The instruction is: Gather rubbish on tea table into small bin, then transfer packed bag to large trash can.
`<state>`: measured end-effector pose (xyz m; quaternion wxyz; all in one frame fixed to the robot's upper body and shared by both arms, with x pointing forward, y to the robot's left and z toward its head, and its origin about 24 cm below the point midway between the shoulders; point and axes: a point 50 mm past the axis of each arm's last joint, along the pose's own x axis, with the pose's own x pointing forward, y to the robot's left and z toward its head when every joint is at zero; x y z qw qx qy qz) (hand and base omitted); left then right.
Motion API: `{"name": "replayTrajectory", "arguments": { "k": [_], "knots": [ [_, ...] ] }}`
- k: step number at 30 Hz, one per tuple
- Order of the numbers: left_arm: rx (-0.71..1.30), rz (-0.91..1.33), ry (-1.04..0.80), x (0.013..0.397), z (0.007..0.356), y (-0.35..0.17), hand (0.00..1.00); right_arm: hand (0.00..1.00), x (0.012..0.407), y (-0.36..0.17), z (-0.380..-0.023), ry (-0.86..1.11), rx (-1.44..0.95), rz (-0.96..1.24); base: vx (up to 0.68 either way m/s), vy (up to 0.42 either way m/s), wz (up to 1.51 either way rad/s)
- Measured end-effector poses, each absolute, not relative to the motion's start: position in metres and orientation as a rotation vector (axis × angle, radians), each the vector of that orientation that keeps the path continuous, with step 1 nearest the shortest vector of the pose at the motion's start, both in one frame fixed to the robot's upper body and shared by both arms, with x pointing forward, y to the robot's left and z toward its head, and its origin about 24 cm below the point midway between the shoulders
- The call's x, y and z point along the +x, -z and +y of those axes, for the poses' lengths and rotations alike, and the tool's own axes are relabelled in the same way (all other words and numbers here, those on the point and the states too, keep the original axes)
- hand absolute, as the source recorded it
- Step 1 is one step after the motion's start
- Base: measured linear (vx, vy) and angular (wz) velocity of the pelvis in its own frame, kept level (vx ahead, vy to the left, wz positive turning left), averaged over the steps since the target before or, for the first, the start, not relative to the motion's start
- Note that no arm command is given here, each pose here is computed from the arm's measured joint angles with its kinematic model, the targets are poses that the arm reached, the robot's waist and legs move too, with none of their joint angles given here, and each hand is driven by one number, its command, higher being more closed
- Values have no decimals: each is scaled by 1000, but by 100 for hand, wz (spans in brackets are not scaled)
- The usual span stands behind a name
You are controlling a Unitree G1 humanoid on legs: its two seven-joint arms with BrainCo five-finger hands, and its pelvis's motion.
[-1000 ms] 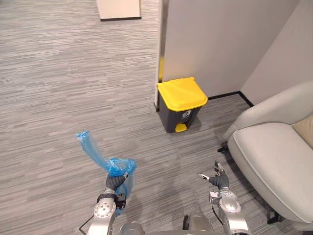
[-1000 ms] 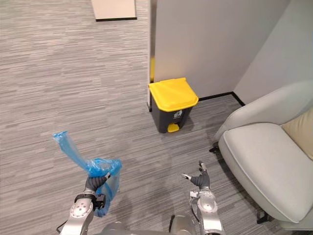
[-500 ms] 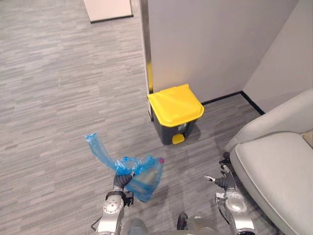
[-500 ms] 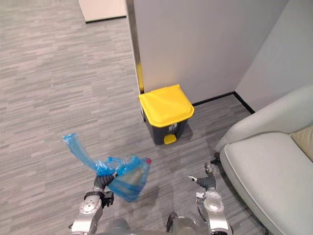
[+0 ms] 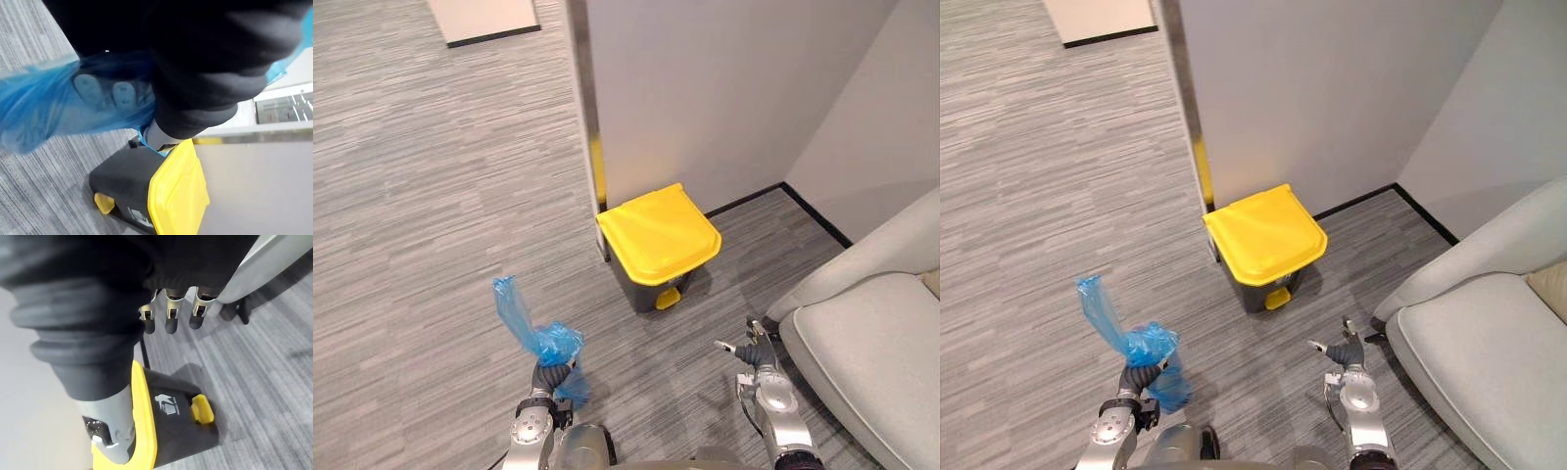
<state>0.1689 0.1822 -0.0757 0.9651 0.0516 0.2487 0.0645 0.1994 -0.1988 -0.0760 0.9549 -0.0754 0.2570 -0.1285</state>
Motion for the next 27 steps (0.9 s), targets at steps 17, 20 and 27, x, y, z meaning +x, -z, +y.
{"name": "replayTrajectory", "arguments": {
  "k": [17, 20, 27],
  "knots": [
    [89, 512, -117, 187, 176, 80, 100, 0, 180, 94, -218, 303, -178, 633, 243, -128, 28],
    [64, 509, -118, 185, 172, 79, 100, 0, 170, 98, -212, 299, -154, 650, 93, -51, 45],
    [66, 448, -106, 194, 170, 67, 100, 0, 173, 91, -212, 337, -104, 607, 104, 38, 17]
  ]
}}
